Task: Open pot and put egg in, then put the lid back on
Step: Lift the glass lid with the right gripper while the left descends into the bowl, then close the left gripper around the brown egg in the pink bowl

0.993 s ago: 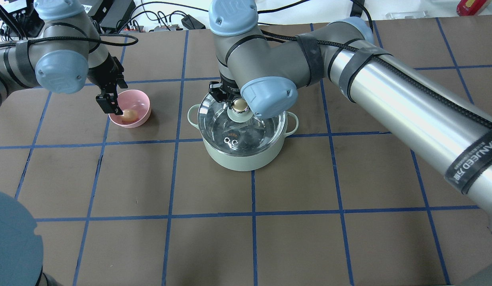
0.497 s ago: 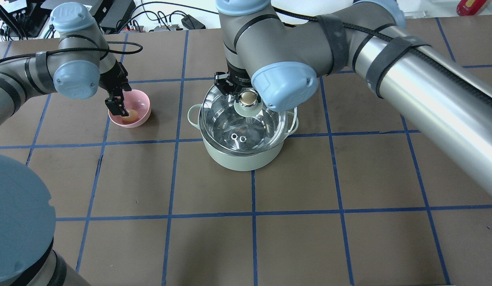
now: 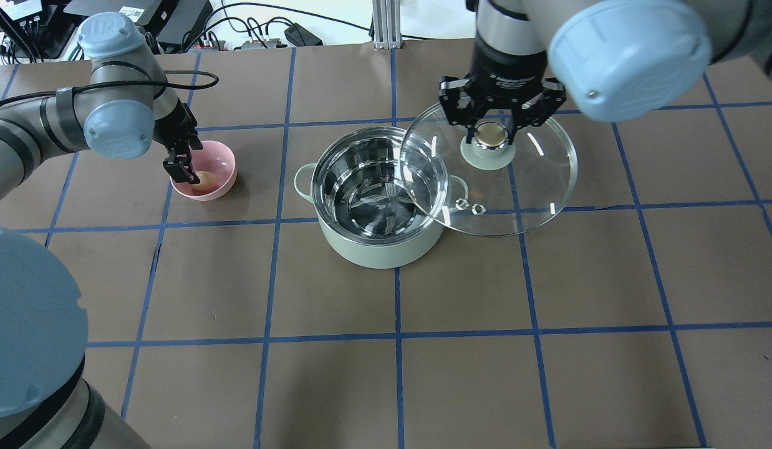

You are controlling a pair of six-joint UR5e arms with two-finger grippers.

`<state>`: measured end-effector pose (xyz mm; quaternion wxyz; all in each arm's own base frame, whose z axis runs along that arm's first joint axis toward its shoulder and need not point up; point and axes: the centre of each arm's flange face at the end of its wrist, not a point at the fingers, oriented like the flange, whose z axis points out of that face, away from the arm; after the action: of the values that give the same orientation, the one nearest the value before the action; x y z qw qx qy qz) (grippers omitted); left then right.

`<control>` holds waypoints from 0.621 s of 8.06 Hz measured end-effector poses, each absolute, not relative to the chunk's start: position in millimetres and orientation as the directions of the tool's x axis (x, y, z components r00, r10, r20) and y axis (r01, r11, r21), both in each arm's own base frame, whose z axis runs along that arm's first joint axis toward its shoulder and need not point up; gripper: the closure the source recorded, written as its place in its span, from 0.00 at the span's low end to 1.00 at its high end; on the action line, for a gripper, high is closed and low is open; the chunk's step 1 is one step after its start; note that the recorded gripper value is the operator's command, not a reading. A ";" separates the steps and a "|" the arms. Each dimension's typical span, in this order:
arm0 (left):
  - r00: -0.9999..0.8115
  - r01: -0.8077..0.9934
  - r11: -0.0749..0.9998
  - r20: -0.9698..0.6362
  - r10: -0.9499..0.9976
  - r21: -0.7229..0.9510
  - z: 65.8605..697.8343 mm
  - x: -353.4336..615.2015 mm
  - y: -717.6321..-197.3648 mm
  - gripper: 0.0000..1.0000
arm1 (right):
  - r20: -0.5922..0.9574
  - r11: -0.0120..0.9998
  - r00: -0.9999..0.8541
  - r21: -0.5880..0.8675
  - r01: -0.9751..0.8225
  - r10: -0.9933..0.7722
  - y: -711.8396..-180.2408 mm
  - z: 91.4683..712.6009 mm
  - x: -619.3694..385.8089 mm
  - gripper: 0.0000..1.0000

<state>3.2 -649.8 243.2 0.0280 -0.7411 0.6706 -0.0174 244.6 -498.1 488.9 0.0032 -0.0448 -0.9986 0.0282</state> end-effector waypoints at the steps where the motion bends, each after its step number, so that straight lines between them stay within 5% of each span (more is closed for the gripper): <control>1: 0.101 -0.993 -0.099 -0.016 -0.995 -0.065 239.1 4.8 -650.5 0.17 | 0.007 0.994 -0.995 -0.047 0.097 0.097 -496.6 502.2 212.0 0.65; 5: 0.099 -0.993 -0.097 -0.041 -0.994 -0.063 217.5 6.4 -653.8 0.17 | 0.012 0.995 -0.995 -0.021 0.096 0.096 -491.5 517.8 159.9 0.65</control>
<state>6.4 -653.8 217.5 0.0373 -0.7405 0.6710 -0.0061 159.9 -491.5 517.8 0.0067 -0.0481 -0.9988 0.0104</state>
